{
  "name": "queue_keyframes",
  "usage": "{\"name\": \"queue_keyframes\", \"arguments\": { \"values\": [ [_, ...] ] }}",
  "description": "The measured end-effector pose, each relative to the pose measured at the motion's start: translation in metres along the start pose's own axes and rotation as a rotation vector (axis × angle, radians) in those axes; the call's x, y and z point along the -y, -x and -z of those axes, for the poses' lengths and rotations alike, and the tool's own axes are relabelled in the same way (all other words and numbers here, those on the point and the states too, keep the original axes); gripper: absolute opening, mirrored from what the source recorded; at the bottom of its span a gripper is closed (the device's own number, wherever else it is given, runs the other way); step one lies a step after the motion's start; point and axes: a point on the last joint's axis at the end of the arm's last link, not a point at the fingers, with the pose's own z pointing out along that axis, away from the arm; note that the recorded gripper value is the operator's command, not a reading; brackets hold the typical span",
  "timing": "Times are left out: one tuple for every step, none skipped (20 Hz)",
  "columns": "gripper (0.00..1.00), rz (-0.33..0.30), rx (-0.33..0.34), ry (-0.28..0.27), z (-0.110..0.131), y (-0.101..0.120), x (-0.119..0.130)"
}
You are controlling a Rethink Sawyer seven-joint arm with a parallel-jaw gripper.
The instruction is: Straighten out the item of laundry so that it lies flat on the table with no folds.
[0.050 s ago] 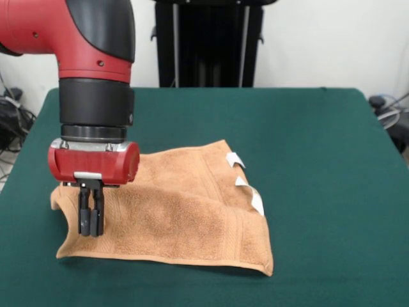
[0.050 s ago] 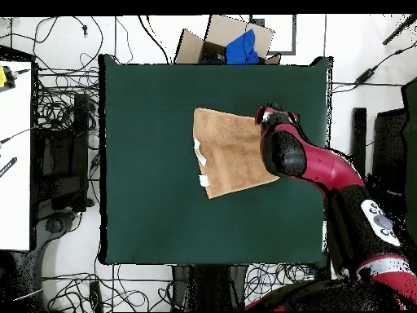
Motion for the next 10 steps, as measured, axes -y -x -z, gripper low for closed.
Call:
{"name": "queue_keyframes", "arguments": {
  "values": [
    [0.0,-0.002,0.0,-0.001,0.0,0.0,0.002],
    [0.0,-0.005,0.0,-0.003,0.0,0.0,0.004],
    [0.0,-0.007,0.001,-0.005,0.001,0.0,0.007],
    [0.0,-0.01,0.001,-0.007,0.001,0.0,0.009],
    [0.0,-0.014,0.001,-0.01,0.001,0.0,0.013],
    [0.0,-0.017,0.001,-0.012,0.002,-0.001,0.015],
    [0.0,-0.02,0.002,-0.014,0.002,-0.001,0.018],
    [0.0,-0.022,0.002,-0.017,0.002,-0.001,0.021],
    [1.0,-0.018,0.003,-0.022,0.003,-0.003,0.027],
    [1.0,-0.017,0.003,-0.022,0.003,-0.003,0.028]
  ]
}}
